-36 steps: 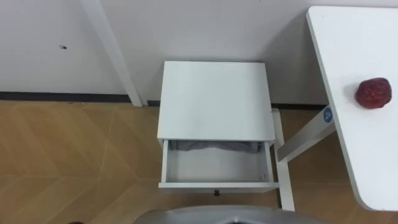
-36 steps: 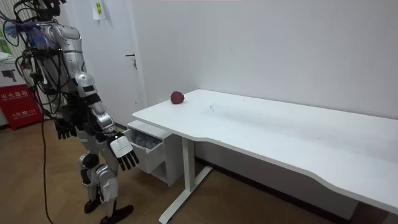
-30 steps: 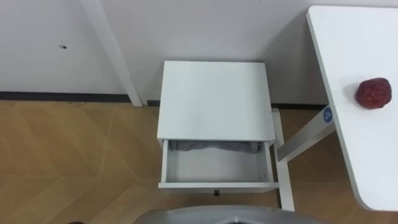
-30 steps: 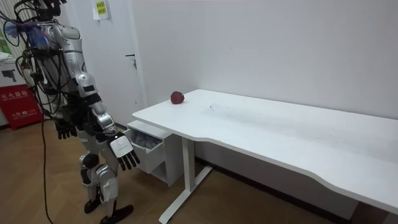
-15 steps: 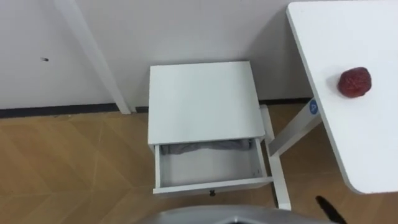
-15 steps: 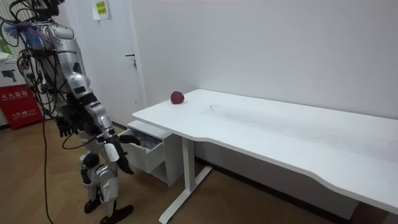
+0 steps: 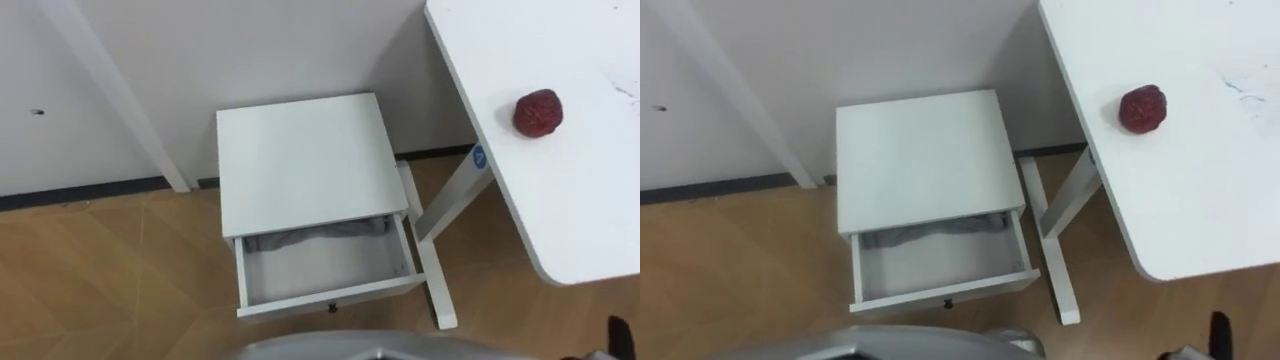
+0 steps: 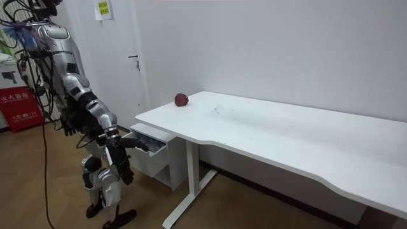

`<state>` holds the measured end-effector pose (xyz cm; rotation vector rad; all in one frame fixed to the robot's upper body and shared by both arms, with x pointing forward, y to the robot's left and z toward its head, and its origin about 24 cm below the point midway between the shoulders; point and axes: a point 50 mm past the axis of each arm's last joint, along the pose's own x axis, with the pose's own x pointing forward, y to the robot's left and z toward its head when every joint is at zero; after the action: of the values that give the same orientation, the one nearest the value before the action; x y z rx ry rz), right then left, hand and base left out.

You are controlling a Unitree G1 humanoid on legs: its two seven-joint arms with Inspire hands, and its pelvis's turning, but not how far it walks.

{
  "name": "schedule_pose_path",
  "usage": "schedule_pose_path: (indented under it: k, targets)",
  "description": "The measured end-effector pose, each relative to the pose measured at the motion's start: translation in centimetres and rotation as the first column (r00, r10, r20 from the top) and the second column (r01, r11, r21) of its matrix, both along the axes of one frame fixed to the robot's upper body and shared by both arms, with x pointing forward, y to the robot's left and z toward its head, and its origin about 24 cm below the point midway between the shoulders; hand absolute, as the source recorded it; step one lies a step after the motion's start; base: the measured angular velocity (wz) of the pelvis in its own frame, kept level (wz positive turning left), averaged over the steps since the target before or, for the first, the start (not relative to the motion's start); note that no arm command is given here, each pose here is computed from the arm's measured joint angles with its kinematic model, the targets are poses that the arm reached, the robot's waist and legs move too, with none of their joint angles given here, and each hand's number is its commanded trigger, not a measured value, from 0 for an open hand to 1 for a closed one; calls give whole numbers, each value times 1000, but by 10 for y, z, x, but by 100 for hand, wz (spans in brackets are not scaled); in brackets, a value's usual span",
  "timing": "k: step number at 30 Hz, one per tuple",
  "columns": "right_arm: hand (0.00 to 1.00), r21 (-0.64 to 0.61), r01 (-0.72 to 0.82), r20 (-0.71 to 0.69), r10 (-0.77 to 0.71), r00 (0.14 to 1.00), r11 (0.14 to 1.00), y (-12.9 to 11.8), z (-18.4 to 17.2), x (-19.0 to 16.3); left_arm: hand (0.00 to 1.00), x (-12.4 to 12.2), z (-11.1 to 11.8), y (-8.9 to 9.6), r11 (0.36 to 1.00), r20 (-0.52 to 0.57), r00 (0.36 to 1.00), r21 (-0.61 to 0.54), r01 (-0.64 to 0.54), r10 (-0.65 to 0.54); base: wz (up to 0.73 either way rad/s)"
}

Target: Put apple and close drawer

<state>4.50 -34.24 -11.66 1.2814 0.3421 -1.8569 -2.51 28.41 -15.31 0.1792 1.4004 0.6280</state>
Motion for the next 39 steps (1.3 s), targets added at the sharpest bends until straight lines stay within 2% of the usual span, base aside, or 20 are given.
schedule_pose_path:
  k: [4, 10, 16, 20, 24, 31, 34, 36, 39]
  targets:
    - [0, -92, 19, 30, -16, 999, 996, -19, 24, 16, 0, 6, 2, 3, 999, 21, 999, 17, 27, -27, 0]
    - [0, -290, -28, -35, 19, 999, 957, -46, 72, 42, 0, 14, 3, 4, 998, 55, 997, 28, 48, -50, 0]
    - [0, -534, -233, -257, 106, 960, 813, -55, 120, 70, 0, 16, 1, -1, 992, 34, 991, 1, 126, -126, -1]
    - [0, -648, -417, -427, 149, 892, 637, -46, 144, 96, 0, 24, -1, -6, 976, 24, 976, -13, 217, -217, 0]
    - [0, -662, -581, -531, 250, 809, 474, -32, 149, 121, 0, 26, -3, -12, 959, 13, 960, -44, 281, -281, 2]
    - [0, -668, -693, -572, 408, 711, 271, -15, 156, 155, 0, 25, -5, -16, 949, 2, 951, -70, 308, -309, 5]
    - [0, -644, -743, -602, 478, 639, 181, -9, 153, 163, 0, 26, -5, -17, 943, 7, 947, -84, 322, -322, 5]
    - [0, -617, -782, -643, 517, 564, 87, -2, 151, 169, 0, 26, -5, -17, 938, 6, 943, -98, 332, -333, 0]
    - [0, -574, -819, -682, 559, 471, -9, 5, 144, 174, 0, 26, -5, -17, 937, 7, 943, -102, 333, -334, 0]
